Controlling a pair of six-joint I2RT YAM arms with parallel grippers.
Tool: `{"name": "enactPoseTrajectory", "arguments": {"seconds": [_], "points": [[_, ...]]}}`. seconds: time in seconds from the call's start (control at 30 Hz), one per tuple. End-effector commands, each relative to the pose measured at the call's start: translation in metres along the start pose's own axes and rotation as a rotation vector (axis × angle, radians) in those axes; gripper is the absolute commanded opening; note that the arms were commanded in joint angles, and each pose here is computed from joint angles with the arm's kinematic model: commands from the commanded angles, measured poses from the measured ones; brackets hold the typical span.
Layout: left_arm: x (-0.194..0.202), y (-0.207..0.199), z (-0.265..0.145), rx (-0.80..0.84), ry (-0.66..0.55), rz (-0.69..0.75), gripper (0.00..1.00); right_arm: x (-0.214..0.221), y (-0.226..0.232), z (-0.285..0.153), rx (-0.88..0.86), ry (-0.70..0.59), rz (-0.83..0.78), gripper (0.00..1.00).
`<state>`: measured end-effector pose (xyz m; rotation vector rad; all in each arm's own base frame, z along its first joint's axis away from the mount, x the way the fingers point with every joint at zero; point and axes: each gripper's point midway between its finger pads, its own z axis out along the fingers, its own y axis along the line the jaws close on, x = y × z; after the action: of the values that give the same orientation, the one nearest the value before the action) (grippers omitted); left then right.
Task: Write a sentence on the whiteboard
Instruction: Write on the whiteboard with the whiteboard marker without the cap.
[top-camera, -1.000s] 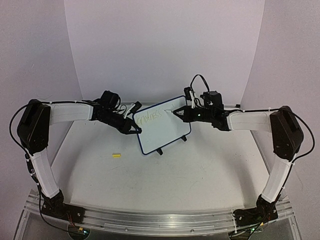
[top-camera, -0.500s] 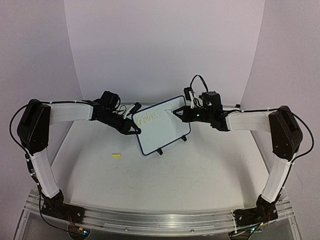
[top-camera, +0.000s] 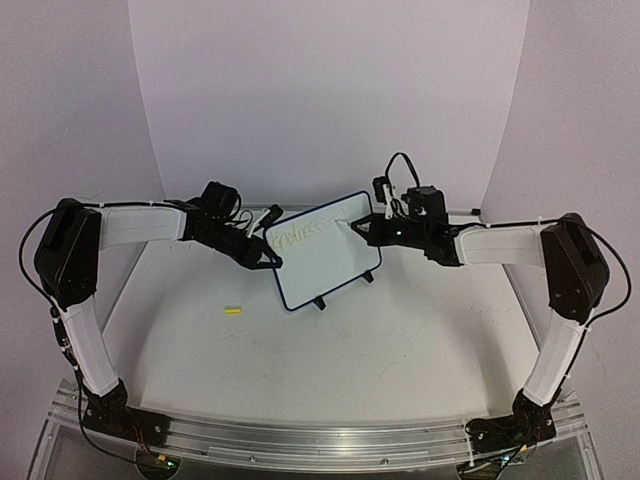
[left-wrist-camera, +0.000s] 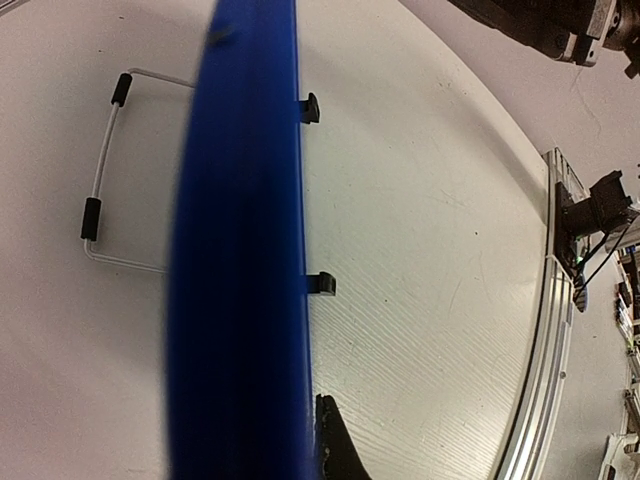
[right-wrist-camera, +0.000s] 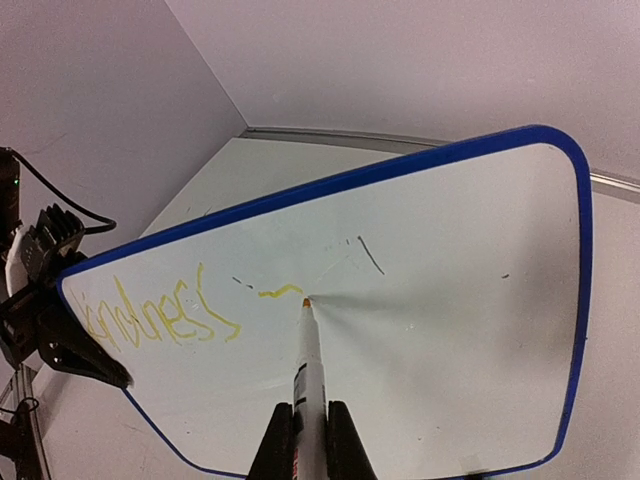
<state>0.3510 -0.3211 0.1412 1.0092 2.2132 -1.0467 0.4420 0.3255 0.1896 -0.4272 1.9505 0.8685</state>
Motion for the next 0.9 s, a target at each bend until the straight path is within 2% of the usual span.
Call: {"name": "enactPoseTrajectory", "arguments": {"seconds": [0.0,0.37,0.87], "points": [[-0.004,-0.016,0.000,0.052,0.018,0.034,0.00,-0.034,0.021,-0.025,-0.044,-0.103,-0.021,0.00],[-0.005,-0.017,-0.001,0.048,0.015,0.037,0.00,-0.044,0.039,-0.016,-0.103,-0.096,-0.043,0.00],[-0.007,-0.018,-0.002,0.052,0.010,0.038,0.00,-0.032,0.023,0.004,-0.051,-0.070,-0.018,0.00]]}}
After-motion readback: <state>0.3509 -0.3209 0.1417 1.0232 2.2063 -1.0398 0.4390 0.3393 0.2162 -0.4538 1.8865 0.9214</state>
